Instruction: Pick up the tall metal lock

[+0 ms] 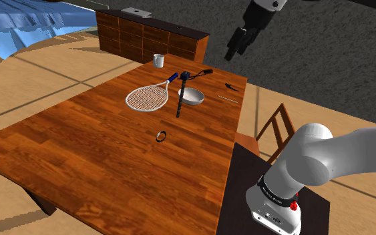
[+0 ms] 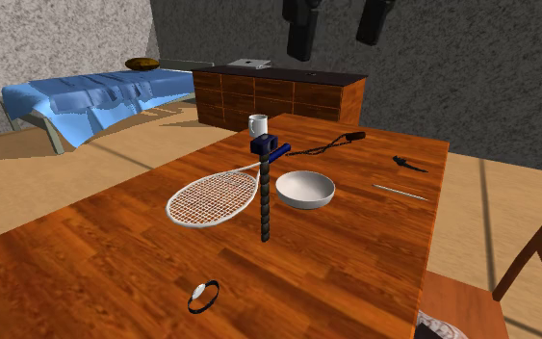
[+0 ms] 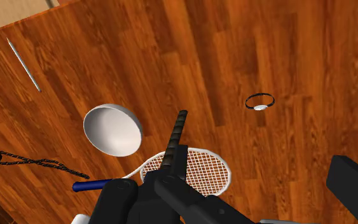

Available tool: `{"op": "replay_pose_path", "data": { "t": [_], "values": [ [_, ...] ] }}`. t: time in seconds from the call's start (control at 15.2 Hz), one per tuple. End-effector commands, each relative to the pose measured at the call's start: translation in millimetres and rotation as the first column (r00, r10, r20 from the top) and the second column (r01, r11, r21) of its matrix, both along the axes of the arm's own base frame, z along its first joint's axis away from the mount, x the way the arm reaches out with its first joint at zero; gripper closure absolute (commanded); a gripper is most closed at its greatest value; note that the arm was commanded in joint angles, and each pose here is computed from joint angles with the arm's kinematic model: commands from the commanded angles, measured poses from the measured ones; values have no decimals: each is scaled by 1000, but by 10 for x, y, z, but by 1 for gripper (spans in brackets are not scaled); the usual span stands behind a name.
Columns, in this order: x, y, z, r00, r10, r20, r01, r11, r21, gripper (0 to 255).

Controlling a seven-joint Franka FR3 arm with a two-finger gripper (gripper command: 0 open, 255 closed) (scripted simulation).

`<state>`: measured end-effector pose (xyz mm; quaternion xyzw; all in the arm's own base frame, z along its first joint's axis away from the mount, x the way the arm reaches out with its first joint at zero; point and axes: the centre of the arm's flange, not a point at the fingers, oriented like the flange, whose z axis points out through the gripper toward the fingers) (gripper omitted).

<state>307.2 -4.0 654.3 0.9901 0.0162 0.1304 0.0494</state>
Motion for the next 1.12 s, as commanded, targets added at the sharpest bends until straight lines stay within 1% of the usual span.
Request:
{"op": "replay_pose_path", "data": {
  "t": [0.0,0.26,0.53,0.79,1.06],
  "values": [
    [0,0,0,1000,0,0,0,1000,0,0],
    [477,-268,-191,998,47,-39,-47,999,9,0],
    [957,-511,-403,992,94,-78,-93,995,19,0],
    [1440,-730,-635,983,142,-116,-139,990,32,0],
    [1923,-925,-889,970,189,-154,-184,982,46,0]
  ]
}}
